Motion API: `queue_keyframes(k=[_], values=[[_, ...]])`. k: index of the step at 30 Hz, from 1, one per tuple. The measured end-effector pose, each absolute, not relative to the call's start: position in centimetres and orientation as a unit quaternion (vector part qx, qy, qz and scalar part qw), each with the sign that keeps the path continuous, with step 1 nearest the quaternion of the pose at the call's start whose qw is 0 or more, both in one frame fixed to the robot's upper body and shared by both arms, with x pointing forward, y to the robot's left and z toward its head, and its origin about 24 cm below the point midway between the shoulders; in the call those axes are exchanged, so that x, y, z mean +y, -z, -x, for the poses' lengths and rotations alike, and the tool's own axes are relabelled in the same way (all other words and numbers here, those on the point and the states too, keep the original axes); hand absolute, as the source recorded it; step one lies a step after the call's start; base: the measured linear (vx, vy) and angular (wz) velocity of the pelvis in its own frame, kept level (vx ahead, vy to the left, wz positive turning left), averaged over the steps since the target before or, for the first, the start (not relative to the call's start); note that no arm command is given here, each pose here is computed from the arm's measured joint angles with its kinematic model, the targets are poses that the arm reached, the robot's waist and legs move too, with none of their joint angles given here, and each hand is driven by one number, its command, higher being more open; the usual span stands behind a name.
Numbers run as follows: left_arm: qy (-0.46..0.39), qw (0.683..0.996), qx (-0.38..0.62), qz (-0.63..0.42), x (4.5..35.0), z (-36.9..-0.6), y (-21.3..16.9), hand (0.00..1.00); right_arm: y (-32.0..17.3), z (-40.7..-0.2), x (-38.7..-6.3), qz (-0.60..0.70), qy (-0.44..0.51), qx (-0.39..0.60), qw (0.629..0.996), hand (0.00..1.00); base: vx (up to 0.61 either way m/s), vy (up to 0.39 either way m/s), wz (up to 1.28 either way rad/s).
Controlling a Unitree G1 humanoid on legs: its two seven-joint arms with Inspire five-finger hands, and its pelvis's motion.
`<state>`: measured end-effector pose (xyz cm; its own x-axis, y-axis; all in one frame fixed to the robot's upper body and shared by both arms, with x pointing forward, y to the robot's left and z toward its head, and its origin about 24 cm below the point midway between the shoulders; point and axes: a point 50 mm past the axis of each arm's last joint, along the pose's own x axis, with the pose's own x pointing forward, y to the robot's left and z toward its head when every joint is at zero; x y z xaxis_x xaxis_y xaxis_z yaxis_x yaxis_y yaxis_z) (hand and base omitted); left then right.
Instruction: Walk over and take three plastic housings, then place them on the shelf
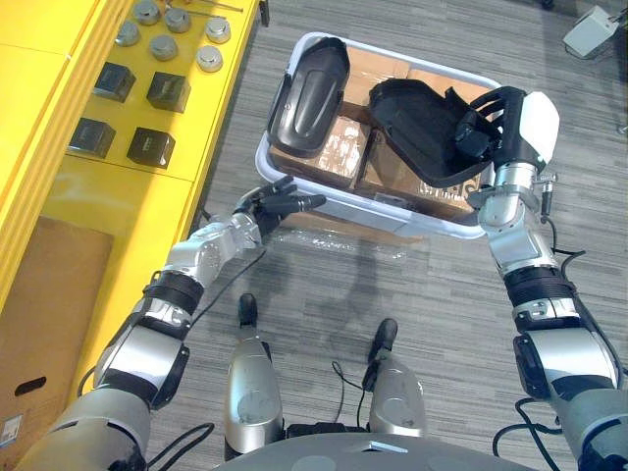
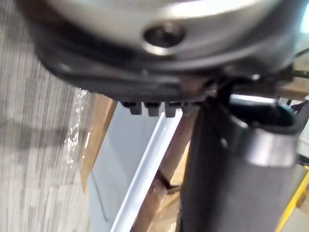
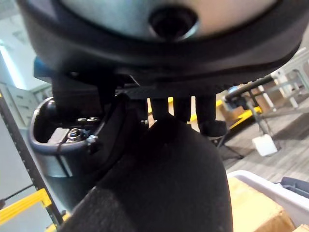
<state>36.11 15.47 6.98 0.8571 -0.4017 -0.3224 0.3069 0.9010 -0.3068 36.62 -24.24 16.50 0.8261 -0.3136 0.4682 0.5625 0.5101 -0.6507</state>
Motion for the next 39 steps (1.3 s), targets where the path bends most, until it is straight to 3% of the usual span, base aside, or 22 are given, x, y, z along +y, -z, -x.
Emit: queue_keyframes(k=[5, 19, 29, 39], values=[[0.192, 0.95, 0.198, 0.148, 15.1, -35.8, -6.5, 1.0, -16.0, -36.2, -23.6, 0.429, 0.248, -0.161, 0.854, 0.0, 0.01, -0.002, 0.0], [0.272, 0.882, 0.256, 0.287, 10.6, -32.7, -3.3, 1.0, -11.9, -34.1, -23.1, 0.459, 0.219, -0.16, 0.846, 0.0, 0.02, -0.008, -0.01], [0.23, 0.9, 0.272, 0.251, 10.0, -31.0, -0.6, 1.0, -10.8, -32.8, -22.3, 0.469, 0.194, -0.181, 0.843, 0.0, 0.0, -0.011, -0.05], [0.239, 0.891, 0.272, 0.274, 10.2, -30.1, 0.1, 1.0, -10.1, -32.0, -21.7, 0.475, 0.173, -0.214, 0.836, 0.0, 0.0, 0.0, 0.0]])
